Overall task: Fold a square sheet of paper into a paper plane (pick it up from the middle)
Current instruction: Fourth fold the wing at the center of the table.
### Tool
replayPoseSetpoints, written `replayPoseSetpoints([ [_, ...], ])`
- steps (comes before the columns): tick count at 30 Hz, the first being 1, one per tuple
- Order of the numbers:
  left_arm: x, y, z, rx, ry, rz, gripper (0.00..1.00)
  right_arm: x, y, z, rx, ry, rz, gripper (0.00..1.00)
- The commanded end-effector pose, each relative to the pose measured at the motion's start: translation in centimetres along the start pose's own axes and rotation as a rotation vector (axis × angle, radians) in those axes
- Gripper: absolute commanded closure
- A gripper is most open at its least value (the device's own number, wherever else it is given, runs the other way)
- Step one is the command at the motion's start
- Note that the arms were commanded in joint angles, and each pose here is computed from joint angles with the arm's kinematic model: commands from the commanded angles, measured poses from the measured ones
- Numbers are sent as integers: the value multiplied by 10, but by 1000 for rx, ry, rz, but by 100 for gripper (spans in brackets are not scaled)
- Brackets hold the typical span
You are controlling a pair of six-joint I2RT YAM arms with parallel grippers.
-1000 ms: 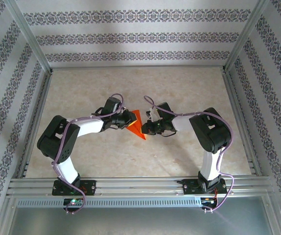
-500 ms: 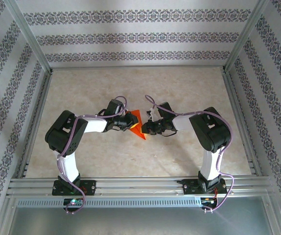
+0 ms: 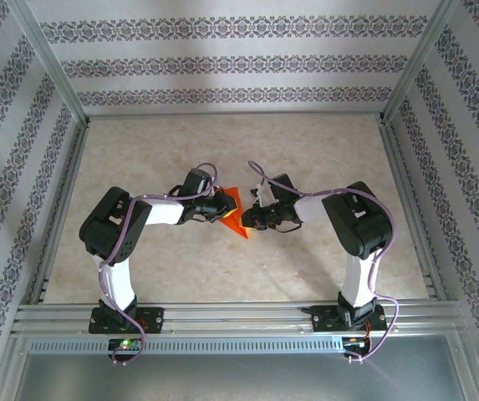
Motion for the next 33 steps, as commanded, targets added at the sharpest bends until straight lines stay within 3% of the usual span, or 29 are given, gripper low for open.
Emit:
replayPoseSetpoints([
  [1, 1, 0, 0, 10, -37, -12, 87, 19, 20, -38, 79, 151, 49, 88],
  [13, 2, -2, 6, -14, -44, -16, 87, 19, 20, -39, 84, 150, 52, 83],
  [33, 3, 0, 17, -55, -80, -22, 89, 18, 23, -44, 109, 160, 57, 84],
])
Point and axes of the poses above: each hand's point on the last joint's axis, 136 mm out from that joint toward the fingers, its own x axis out along the fingers, its own z axis along the line the jaws close on, y = z × x, the point moved 8 cm from there along -x, back along the fingers, and after that the axes turned 2 degrees about -x, right-handed, at the moved point
